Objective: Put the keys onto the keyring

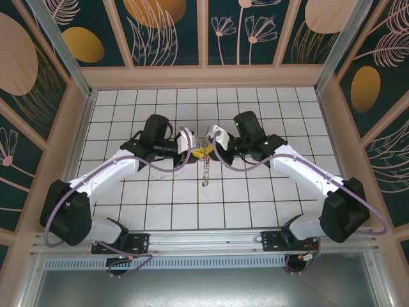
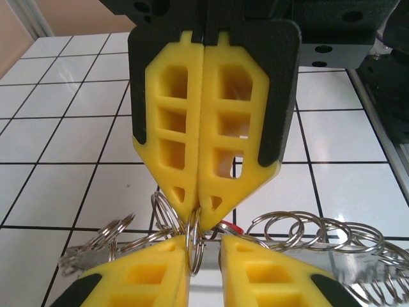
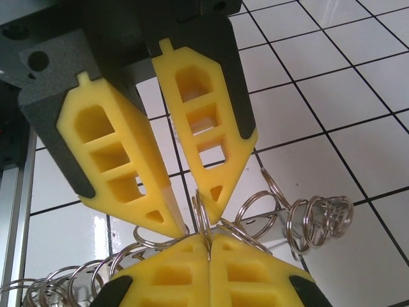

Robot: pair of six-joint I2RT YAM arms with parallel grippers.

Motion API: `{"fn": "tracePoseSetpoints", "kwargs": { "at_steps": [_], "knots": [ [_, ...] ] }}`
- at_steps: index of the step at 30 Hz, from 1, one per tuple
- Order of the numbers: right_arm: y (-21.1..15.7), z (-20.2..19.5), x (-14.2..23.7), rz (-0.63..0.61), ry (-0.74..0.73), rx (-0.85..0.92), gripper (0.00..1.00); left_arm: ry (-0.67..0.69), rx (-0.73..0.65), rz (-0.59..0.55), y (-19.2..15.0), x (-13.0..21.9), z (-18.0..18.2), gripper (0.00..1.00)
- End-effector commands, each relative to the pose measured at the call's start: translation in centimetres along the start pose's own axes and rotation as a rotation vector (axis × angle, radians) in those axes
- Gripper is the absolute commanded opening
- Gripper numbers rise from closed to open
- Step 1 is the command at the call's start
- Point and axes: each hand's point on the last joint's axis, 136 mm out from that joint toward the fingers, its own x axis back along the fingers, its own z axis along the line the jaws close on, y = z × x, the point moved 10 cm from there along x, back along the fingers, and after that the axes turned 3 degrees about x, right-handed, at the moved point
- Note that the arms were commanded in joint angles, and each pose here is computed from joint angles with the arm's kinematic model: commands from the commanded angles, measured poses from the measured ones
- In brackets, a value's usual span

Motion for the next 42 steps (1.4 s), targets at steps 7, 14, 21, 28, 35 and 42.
{"fn": "tracePoseSetpoints", "kwargs": {
  "at_steps": [7,14,21,28,35,42],
  "knots": [
    [1.7,-0.4,0.0,0.009,-0.017,0.026,0.00,-0.030,-0.026,-0.013,0.9,0.0,-0.2,0.21],
    [1.6,-0.1,0.1,0.003,-0.018,0.041,0.00,-0.006,-0.022,-0.040,1.2,0.1,-0.1,0.00],
    [0.1,0.4,1.4,-0.146,-0.001,0.105,0.08,-0.044,-0.023,-0.189,1.7,0.5,-1.0,0.00],
    [-0.4,0.3,2.2,-0.232,0.041,0.113,0.12,-0.121,-0.028,-0.279,2.2,0.7,-1.7,0.00],
    [-0.4,0.3,2.2,-0.258,0.058,0.120,0.12,-0.150,-0.035,-0.308,2.5,0.8,-1.8,0.00],
    [-0.6,0.1,2.1,-0.251,0.039,0.110,0.02,-0.125,-0.048,-0.323,3.0,1.2,-1.9,0.00]
  ]
}}
